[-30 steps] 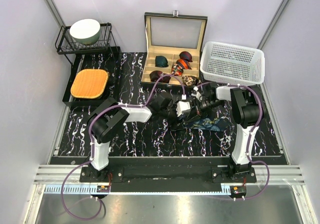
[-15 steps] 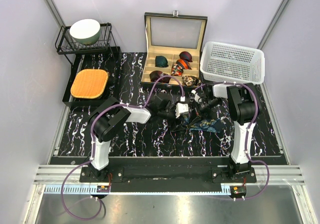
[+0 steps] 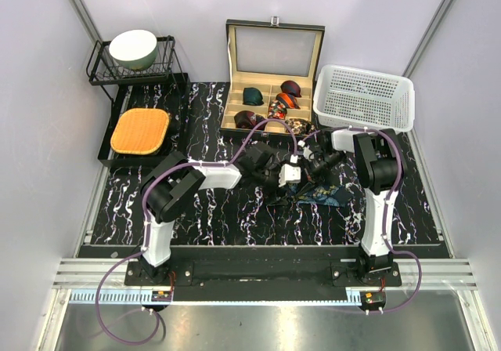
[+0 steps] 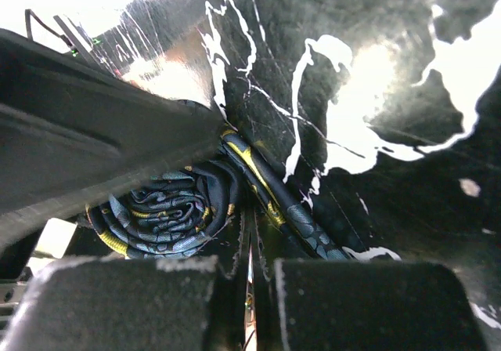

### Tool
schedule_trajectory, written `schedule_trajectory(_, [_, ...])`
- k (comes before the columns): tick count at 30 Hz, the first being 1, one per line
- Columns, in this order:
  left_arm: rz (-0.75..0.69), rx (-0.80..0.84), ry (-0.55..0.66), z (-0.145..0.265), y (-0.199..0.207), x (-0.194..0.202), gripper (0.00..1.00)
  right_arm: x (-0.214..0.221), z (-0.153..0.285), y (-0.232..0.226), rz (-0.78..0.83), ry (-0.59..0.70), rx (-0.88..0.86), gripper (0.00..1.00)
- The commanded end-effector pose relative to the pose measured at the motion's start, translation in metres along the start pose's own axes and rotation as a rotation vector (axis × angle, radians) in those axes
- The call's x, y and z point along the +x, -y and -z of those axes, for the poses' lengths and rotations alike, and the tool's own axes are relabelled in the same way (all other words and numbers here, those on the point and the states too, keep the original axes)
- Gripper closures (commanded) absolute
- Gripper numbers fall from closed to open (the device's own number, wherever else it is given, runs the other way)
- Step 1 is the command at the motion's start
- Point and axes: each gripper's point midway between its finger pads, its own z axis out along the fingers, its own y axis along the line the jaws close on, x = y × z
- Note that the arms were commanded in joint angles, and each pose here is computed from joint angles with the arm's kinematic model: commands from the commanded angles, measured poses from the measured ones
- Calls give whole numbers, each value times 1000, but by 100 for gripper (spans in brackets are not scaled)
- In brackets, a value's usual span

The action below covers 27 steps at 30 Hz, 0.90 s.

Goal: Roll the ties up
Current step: Roll the tie at the center of the board.

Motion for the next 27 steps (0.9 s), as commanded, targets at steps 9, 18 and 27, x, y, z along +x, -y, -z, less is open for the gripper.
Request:
schedule_trajectory(9, [123, 56, -185, 2, 29, 44, 71, -25, 8, 11, 122, 7, 131, 93])
schedule_trajectory(18, [278, 5, -378, 20, 50, 93, 78, -4, 50, -35, 93, 117, -28, 42])
schedule_trajectory(27, [328, -15, -420, 11, 38, 91, 70, -2, 32, -55, 95, 130, -151, 41])
